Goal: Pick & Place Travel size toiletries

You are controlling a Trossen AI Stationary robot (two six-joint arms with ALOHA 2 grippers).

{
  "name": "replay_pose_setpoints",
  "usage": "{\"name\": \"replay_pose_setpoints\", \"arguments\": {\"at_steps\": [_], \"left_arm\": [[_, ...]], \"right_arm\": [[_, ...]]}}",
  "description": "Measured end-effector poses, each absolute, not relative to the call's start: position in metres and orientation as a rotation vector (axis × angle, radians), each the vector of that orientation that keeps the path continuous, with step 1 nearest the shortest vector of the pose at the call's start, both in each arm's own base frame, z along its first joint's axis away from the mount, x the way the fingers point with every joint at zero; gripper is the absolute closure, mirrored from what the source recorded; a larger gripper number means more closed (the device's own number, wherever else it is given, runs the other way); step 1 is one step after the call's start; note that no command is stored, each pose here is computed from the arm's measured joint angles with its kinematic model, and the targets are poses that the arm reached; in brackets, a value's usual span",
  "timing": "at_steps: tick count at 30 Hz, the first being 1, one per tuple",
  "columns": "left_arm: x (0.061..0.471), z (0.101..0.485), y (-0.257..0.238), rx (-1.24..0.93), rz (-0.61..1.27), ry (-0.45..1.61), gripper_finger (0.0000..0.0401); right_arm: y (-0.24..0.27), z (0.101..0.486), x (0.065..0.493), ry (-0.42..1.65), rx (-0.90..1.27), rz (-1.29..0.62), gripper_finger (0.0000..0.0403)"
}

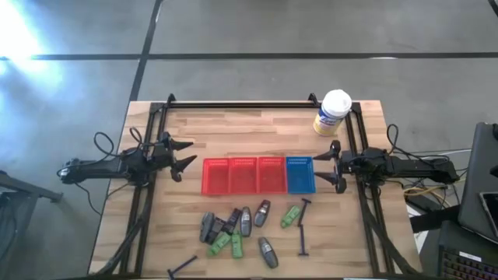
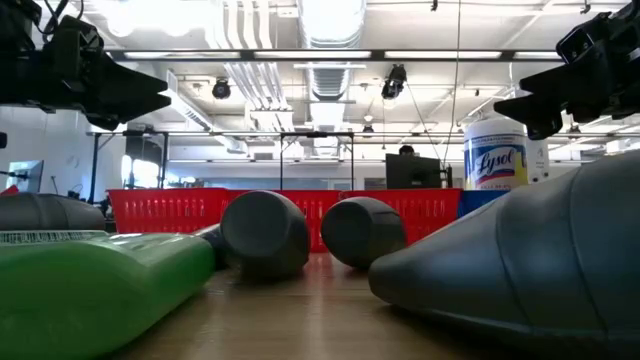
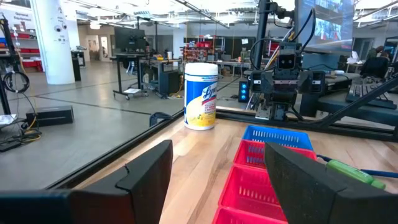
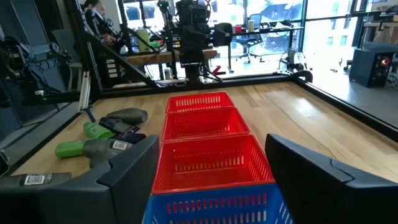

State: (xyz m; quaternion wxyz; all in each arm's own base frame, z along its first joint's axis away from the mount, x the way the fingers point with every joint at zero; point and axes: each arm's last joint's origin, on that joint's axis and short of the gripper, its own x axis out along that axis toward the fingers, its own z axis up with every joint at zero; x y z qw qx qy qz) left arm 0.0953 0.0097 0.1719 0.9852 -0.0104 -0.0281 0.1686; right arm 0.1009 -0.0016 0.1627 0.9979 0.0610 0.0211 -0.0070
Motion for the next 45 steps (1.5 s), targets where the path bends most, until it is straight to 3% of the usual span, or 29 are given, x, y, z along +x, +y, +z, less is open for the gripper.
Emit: {"name": "replay_pose_setpoints", "arguments": {"at_steps": [22,45], "left_arm": [[0.0953,0.1719,0.0097,-0.021,0.339,-0.057,0.0142],[0.0953,0.1719,0.0097,-0.021,0.339,-0.057,0.0142]], "right_arm": [[-0.0016,0.1628,0.1009,0.042,0.123,-0.014,0.0044],[-0.0016,0.1627,0.1009,0.042,0.124,-0.014,0.0109]]}}
